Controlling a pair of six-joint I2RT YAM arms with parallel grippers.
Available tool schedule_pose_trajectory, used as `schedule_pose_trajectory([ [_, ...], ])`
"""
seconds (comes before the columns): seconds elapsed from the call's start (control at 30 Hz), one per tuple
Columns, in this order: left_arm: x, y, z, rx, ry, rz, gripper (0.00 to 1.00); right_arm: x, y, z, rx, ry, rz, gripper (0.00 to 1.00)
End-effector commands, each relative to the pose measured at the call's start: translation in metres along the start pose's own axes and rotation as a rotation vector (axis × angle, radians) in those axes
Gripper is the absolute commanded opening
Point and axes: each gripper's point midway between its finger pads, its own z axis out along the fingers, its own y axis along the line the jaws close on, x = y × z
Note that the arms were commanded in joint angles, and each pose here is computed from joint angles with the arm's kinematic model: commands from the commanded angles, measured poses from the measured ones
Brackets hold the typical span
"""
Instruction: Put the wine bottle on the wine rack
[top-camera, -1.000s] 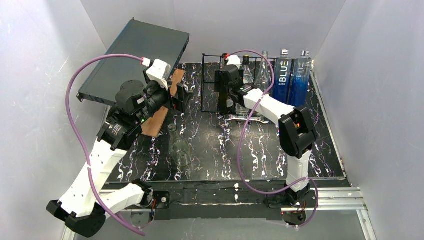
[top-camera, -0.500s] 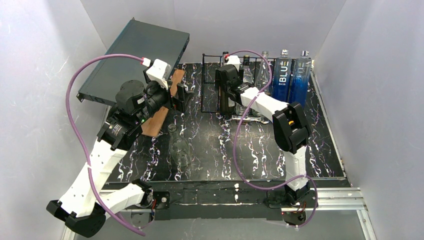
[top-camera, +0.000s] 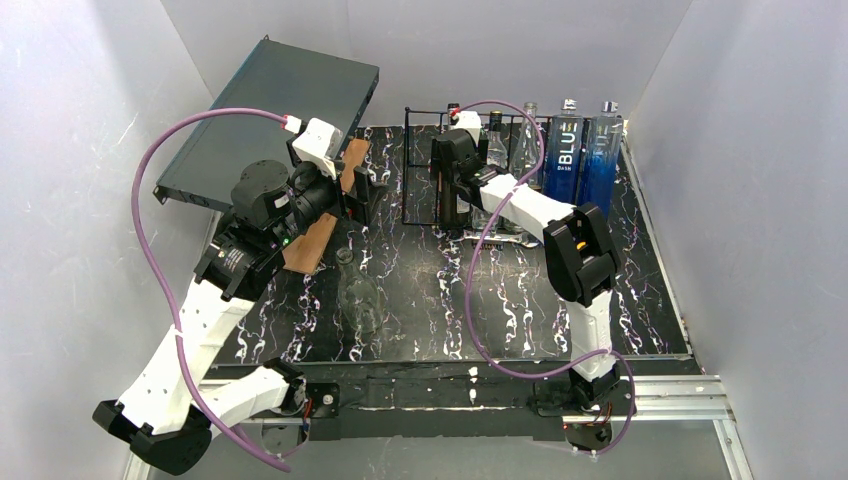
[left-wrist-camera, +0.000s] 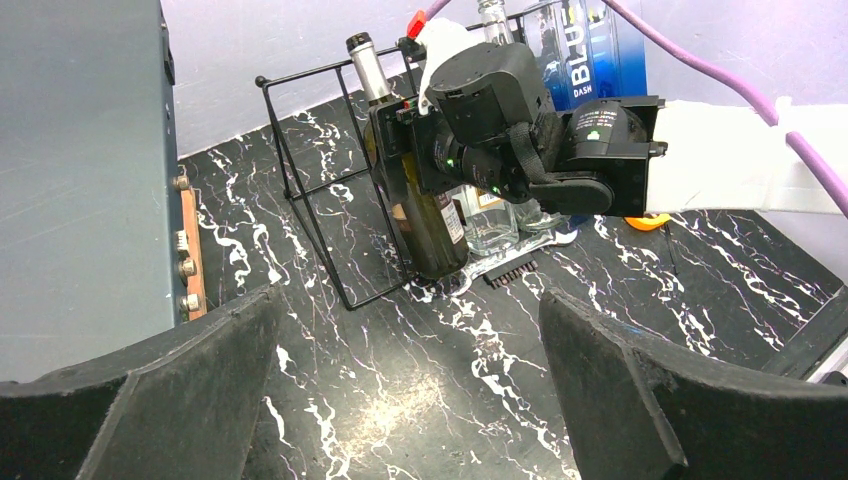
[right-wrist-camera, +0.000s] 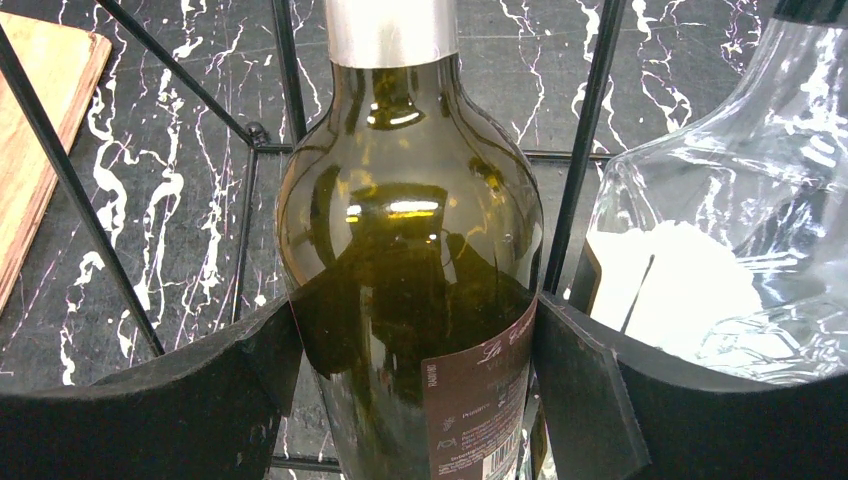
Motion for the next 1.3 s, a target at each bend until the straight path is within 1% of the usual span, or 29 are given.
schedule_pose_trajectory([
  [0.0, -0.007, -0.001, -0.003, 0.0, -0.023, 0.011, 0.99, -0.009, 0.007, 0.004, -0.002, -0.021, 0.034, 0.55],
  [0.07, -0.008, -0.001, -0.003, 0.0, -0.024, 0.011, 0.99, -0.007, 0.007, 0.004, 0.0, -0.016, 0.031, 0.63],
  [0.17, -0.008, -0.001, -0.004, 0.0, -0.027, 0.012, 0.99, -0.005, 0.006, 0.004, 0.002, -0.01, 0.025, 0.71],
  [0.5, -0.009, -0.002, -0.004, 0.005, -0.026, 0.009, 0.99, -0.022, 0.016, -0.01, -0.056, -0.039, -0.013, 0.89],
  [0.73, -0.008, -0.002, -0.003, 0.006, -0.026, 0.007, 0.99, -0.04, 0.016, -0.028, -0.068, -0.061, -0.013, 0.98],
  [1.0, -0.008, -0.003, -0.003, 0.011, -0.027, 0.004, 0.99, -0.058, 0.013, -0.057, -0.081, -0.075, -0.026, 0.99],
  [1.17, -0.008, -0.003, -0.004, 0.008, -0.031, 0.004, 0.99, -0.05, 0.006, -0.079, -0.099, -0.051, -0.09, 0.98],
  [1.27, -0.01, -0.003, -0.006, 0.01, -0.036, 0.005, 0.99, -0.042, 0.009, -0.103, -0.174, -0.049, -0.126, 0.99],
])
